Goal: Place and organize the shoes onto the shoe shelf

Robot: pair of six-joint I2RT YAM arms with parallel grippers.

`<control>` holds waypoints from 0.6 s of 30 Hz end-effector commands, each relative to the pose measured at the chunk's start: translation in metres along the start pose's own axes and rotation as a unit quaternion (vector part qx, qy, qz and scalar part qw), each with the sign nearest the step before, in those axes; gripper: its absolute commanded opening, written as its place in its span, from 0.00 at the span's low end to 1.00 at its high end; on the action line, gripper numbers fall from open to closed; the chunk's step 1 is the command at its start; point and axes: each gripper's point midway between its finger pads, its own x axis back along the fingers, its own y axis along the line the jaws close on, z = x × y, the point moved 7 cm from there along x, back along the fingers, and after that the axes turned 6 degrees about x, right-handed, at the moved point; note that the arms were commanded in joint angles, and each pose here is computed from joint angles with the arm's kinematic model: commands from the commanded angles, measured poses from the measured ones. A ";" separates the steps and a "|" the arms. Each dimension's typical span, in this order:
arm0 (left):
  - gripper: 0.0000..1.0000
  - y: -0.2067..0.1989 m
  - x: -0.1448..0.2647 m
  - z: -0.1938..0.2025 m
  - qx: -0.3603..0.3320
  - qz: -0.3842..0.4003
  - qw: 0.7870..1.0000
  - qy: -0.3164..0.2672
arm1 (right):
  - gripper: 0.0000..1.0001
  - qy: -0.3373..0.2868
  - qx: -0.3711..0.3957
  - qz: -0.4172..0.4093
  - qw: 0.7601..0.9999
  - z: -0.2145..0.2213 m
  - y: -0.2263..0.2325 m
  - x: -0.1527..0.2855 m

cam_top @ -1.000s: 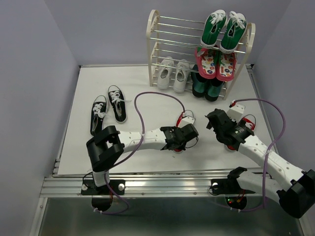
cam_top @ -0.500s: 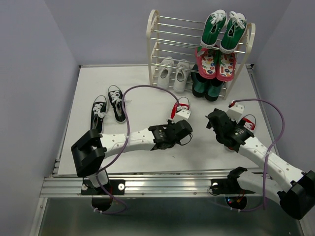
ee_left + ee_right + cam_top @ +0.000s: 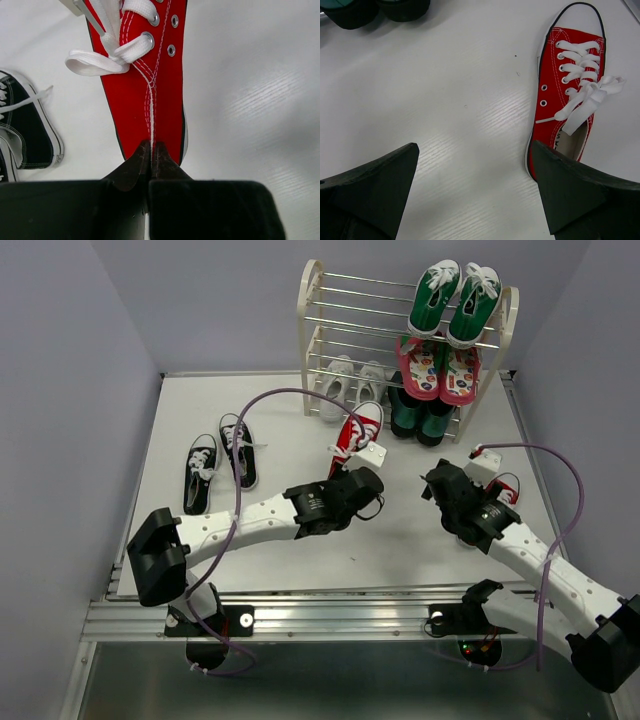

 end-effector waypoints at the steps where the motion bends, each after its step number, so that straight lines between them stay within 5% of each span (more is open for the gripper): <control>1: 0.00 0.027 0.017 -0.074 0.047 -0.018 0.992 -0.112 | 1.00 -0.032 -0.017 0.015 0.999 -0.007 -0.004 -0.002; 18: 0.00 0.088 -0.055 -0.160 0.041 -0.046 0.989 -0.133 | 1.00 -0.023 0.001 -0.020 1.000 -0.013 0.007 0.000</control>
